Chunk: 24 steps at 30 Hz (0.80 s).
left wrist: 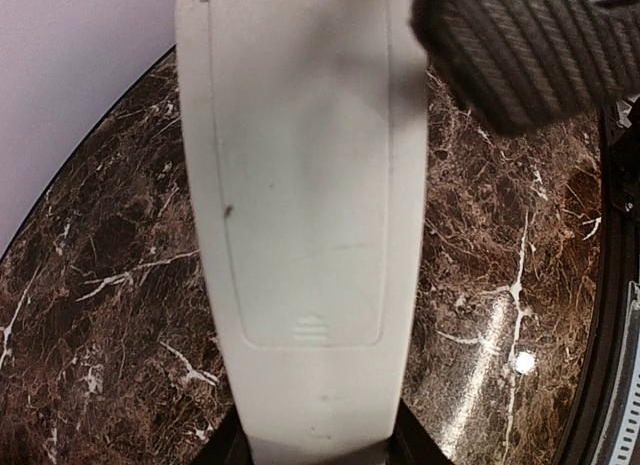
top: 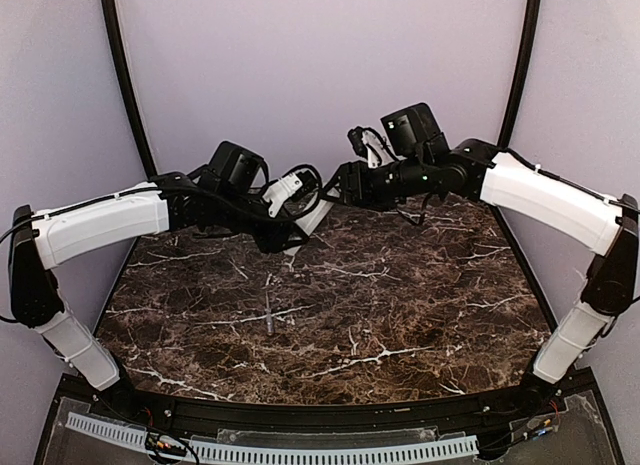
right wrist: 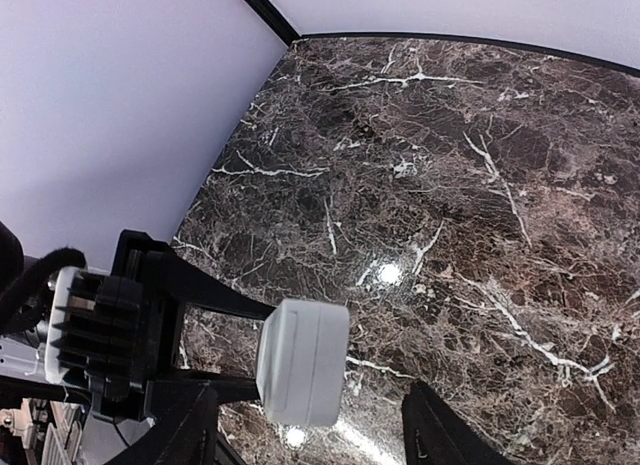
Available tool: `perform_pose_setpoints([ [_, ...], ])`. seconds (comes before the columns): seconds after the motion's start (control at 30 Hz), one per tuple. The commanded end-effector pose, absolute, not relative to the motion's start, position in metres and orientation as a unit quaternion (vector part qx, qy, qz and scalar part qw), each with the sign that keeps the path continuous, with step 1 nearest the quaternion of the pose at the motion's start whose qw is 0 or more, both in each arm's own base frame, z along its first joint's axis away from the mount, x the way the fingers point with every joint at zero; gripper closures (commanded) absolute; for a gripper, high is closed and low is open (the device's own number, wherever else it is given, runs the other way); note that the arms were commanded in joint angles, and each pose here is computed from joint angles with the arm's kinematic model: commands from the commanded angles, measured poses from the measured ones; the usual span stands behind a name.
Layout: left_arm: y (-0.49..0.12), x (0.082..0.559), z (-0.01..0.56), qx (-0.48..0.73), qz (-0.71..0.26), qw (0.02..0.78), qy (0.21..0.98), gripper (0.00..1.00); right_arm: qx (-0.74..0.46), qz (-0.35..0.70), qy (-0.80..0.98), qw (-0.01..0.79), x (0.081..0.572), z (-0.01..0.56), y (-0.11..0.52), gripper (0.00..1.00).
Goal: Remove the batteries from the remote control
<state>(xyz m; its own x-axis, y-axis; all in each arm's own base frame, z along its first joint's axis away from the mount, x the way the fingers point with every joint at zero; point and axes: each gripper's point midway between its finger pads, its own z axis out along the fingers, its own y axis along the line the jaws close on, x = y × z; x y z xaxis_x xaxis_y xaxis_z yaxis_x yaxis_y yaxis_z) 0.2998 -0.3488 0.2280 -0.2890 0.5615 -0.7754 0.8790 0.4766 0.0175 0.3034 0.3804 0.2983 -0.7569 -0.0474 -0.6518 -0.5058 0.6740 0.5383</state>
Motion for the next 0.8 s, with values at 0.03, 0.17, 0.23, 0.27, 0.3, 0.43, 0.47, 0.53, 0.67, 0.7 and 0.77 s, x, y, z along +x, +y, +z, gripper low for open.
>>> perform_pose_setpoints([
  [0.03, -0.352, 0.292, 0.228, 0.472, -0.214, 0.369, 0.772, 1.0, -0.158, 0.381, 0.854, 0.317, 0.314, 0.304, 0.385, 0.43],
  [0.17, -0.353, 0.291, 0.226, 0.477, -0.208, 0.367, 0.771, 1.0, -0.156, 0.383, 0.855, 0.314, 0.315, 0.3, 0.386, 0.48],
  [0.23, -0.353, 0.289, 0.224, 0.48, -0.204, 0.367, 0.77, 1.0, -0.156, 0.383, 0.855, 0.313, 0.316, 0.299, 0.386, 0.51],
  [0.27, -0.354, 0.289, 0.223, 0.482, -0.202, 0.366, 0.77, 1.0, -0.156, 0.383, 0.855, 0.312, 0.317, 0.298, 0.386, 0.52],
  [0.3, -0.354, 0.288, 0.223, 0.484, -0.201, 0.365, 0.77, 1.0, -0.156, 0.384, 0.855, 0.311, 0.317, 0.298, 0.387, 0.53],
  [0.43, -0.354, 0.288, 0.222, 0.486, -0.194, 0.367, 0.769, 1.0, -0.157, 0.385, 0.856, 0.307, 0.317, 0.295, 0.388, 0.6],
  [0.47, -0.354, 0.288, 0.222, 0.487, -0.192, 0.368, 0.769, 1.0, -0.157, 0.384, 0.857, 0.306, 0.316, 0.294, 0.388, 0.61],
  [0.53, -0.353, 0.288, 0.222, 0.486, -0.188, 0.369, 0.769, 1.0, -0.156, 0.385, 0.857, 0.304, 0.316, 0.293, 0.387, 0.66],
  [0.67, -0.352, 0.29, 0.222, 0.485, -0.181, 0.371, 0.771, 1.0, -0.154, 0.386, 0.859, 0.299, 0.314, 0.29, 0.386, 0.74],
  [0.7, -0.352, 0.29, 0.222, 0.485, -0.179, 0.372, 0.771, 1.0, -0.154, 0.386, 0.859, 0.298, 0.314, 0.29, 0.386, 0.76],
  [0.77, -0.351, 0.291, 0.222, 0.485, -0.176, 0.374, 0.771, 1.0, -0.154, 0.386, 0.86, 0.295, 0.312, 0.288, 0.385, 0.8],
])
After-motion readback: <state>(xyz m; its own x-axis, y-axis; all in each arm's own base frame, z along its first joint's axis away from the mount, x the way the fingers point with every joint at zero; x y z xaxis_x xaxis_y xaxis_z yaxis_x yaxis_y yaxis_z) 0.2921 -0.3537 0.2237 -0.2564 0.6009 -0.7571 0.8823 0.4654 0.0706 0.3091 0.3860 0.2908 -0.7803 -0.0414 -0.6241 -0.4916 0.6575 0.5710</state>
